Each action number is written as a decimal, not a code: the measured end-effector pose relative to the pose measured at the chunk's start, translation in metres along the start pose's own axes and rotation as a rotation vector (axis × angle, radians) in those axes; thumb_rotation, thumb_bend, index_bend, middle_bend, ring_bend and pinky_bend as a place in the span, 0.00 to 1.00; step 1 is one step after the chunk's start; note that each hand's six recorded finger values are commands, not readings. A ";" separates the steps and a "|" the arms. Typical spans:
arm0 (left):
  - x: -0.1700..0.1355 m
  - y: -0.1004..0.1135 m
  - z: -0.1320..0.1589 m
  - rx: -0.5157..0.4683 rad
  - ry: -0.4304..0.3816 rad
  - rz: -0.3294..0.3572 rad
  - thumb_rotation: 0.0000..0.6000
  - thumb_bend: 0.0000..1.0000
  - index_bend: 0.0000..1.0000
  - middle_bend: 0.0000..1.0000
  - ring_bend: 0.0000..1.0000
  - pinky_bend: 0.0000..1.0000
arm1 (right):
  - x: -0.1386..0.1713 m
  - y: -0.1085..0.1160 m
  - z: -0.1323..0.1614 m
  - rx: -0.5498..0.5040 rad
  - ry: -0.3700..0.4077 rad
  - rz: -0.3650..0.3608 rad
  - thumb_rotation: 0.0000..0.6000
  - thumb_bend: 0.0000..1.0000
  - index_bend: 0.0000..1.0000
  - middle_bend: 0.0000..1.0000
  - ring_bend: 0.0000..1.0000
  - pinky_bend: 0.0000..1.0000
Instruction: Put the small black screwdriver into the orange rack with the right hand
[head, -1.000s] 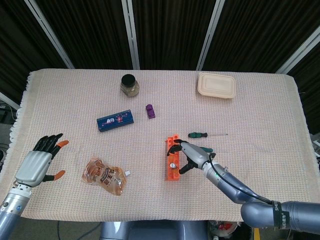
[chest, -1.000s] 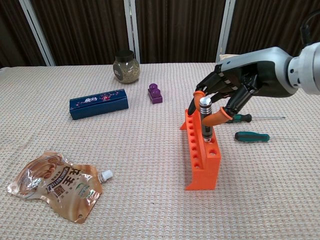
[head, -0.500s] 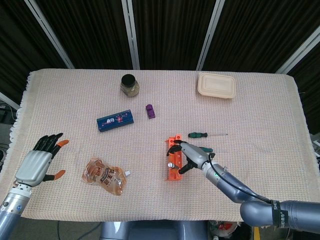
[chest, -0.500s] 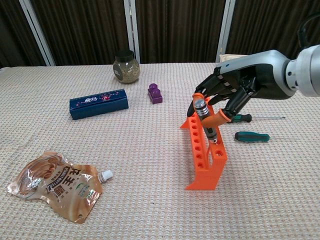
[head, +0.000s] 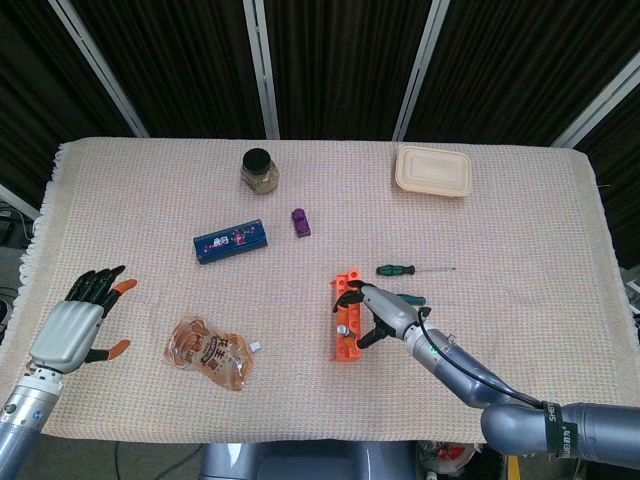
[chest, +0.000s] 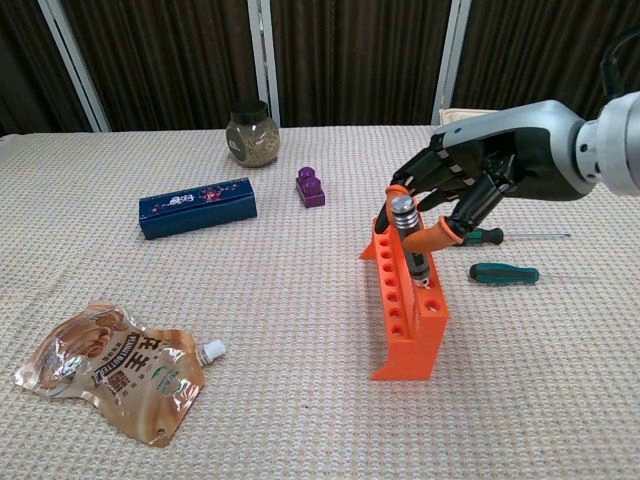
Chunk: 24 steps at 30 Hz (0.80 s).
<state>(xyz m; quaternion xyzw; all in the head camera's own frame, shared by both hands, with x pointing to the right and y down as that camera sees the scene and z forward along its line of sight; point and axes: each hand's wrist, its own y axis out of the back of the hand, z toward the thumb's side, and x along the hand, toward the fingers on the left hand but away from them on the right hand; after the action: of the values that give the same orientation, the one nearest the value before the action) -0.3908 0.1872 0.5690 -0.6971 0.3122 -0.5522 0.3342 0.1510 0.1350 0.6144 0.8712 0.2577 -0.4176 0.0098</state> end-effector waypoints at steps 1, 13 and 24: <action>0.000 0.000 0.000 -0.001 -0.001 0.000 1.00 0.21 0.14 0.00 0.00 0.00 | 0.000 0.000 0.000 0.000 0.000 0.000 1.00 0.30 0.52 0.29 0.00 0.00; -0.002 0.003 0.001 -0.002 0.001 0.008 1.00 0.21 0.14 0.00 0.00 0.00 | 0.006 0.002 0.000 0.001 0.011 -0.003 1.00 0.30 0.41 0.27 0.00 0.00; -0.004 0.008 0.001 -0.005 -0.003 0.024 1.00 0.21 0.14 0.00 0.00 0.00 | 0.018 0.011 0.003 -0.008 0.032 -0.028 1.00 0.30 0.40 0.27 0.00 0.00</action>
<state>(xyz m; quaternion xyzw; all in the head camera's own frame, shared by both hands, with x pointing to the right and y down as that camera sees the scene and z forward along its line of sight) -0.3907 0.1863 0.5603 -0.6949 0.3214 -0.5463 0.3397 0.1631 0.1327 0.5974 0.8740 0.2715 -0.4029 0.0033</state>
